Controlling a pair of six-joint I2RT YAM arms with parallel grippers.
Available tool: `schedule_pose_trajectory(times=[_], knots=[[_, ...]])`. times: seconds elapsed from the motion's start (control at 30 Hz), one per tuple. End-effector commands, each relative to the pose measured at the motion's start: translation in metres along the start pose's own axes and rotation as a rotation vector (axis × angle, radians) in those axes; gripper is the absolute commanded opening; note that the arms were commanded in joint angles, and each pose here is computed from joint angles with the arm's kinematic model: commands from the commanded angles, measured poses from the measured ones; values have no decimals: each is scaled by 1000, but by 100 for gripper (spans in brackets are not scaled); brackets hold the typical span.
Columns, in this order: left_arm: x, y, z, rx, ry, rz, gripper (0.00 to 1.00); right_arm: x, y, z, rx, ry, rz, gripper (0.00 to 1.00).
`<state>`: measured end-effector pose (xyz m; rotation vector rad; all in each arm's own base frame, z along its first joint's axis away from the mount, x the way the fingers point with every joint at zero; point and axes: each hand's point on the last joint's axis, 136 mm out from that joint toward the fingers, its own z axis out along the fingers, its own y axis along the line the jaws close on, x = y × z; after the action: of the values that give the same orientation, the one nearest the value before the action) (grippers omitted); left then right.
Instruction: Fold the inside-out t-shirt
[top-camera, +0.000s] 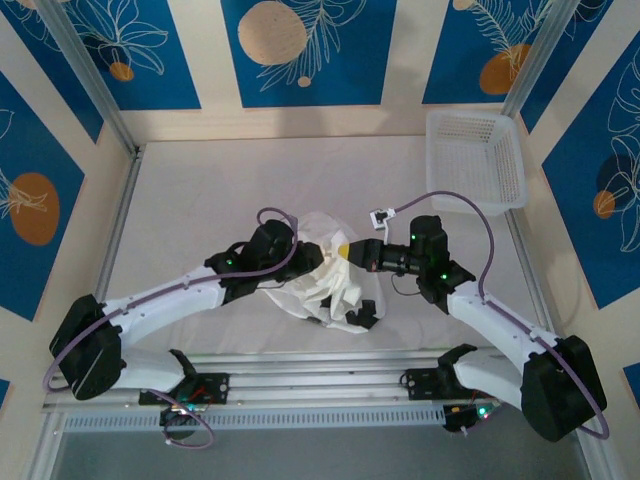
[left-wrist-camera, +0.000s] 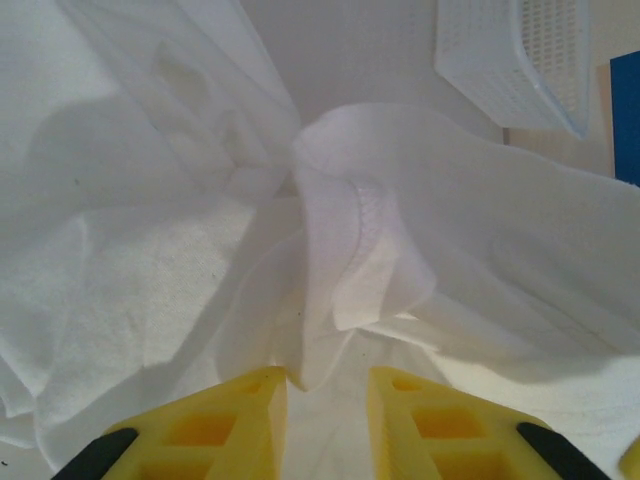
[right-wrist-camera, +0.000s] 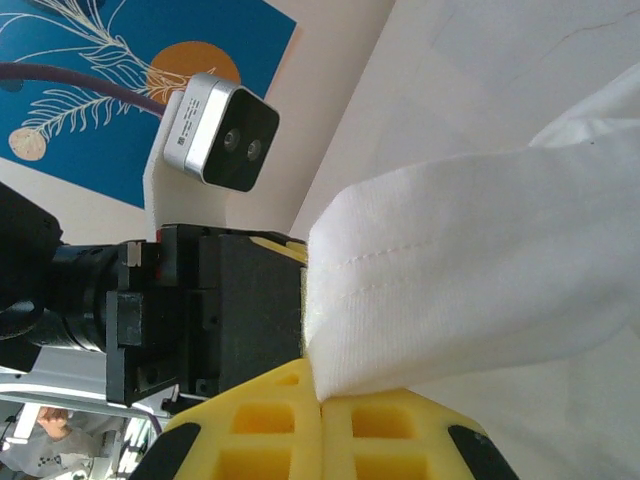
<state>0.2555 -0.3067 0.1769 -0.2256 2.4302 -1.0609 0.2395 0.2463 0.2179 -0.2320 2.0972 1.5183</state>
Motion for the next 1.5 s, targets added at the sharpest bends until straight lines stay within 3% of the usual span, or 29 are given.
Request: schedule_pose_trajectory(times=[0.0,0.17,0.57,0.73,0.83,1.07,1.17,1.3,1.47], knots=[[-15,-13,-4,4,-40,20,28,3,-1,-1,7,4,10,0],[-13,-7,6,-27,-21,17,31,3,0,-2,6,3,10,0],[-10,18,15,-138,-1,30,28,2,3,-4,7,-3,6,0],[-9,7,23,-91,18,32,16,4,3,-4,6,1,9,0],[-13,-1,19,-60,7,52,0,4,2,-4,4,1,14,0],[-45,-48,-55,205,-66,84,0,0,-47,-20,42,-54,117,0],[-36,-56,-63,307,0,36,0,3,-64,-25,106,-45,125,15],[-24,-39,-52,267,46,54,0,4,-55,-33,108,-70,98,36],[-13,-34,-44,277,91,86,0,4,-44,-52,190,-165,-7,46]])
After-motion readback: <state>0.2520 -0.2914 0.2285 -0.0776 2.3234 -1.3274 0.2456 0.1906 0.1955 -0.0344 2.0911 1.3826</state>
